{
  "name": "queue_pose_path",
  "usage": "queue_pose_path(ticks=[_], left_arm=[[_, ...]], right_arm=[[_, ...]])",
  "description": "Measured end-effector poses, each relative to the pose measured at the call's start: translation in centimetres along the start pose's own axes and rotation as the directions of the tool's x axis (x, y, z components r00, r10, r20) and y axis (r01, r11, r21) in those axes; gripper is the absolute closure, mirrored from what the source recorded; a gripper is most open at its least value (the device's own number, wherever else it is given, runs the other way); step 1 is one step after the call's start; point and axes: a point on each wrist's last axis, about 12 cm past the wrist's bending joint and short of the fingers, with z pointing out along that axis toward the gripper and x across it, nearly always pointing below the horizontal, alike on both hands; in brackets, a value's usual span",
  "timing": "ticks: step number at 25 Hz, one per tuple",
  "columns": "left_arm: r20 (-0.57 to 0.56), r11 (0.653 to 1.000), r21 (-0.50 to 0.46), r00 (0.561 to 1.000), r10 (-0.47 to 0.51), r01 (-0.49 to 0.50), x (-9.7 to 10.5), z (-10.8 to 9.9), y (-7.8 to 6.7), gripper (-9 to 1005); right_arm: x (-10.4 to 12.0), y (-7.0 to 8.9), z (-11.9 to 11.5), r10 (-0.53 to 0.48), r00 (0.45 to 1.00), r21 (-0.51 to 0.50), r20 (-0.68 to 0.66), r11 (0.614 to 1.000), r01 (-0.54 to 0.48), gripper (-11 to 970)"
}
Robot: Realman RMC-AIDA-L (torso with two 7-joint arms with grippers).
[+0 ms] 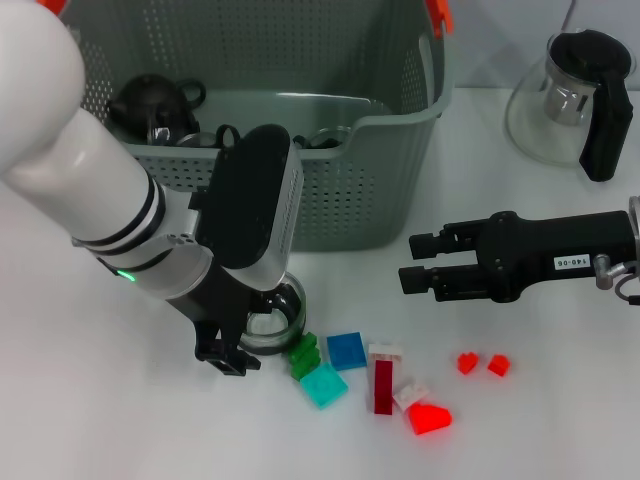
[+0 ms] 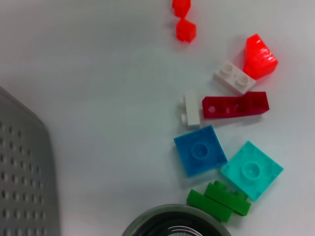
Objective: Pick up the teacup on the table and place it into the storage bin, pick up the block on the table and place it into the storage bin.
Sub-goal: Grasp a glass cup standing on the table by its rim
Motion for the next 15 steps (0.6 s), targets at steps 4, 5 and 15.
queue_pose_path(ticks=[4,5,15], left_arm=[[-0.015,1.0,0.007,1.0,0.006,-0.006,-0.01,0.44,-0.12,358],[-0.016,1.0,0.01,1.0,0.005,-0.004,0.01,0.53,-0.14,359],[-0.022,0.999,0.033,1.0,0.007,-0.007,-0.04,1.03,-0.49,360]], right_arm=[[0.05,-0.03,-0.03,0.002,1.0,0.001,-0.001,1.0,-0.002,334],[0.05,-0.03,-0.04,0.003,1.0,0.001,-0.001,1.0,-0.003,334],[0.21,-0.14,-0.2,0.009,1.0,0.007,0.001,1.0,-0.009,333]])
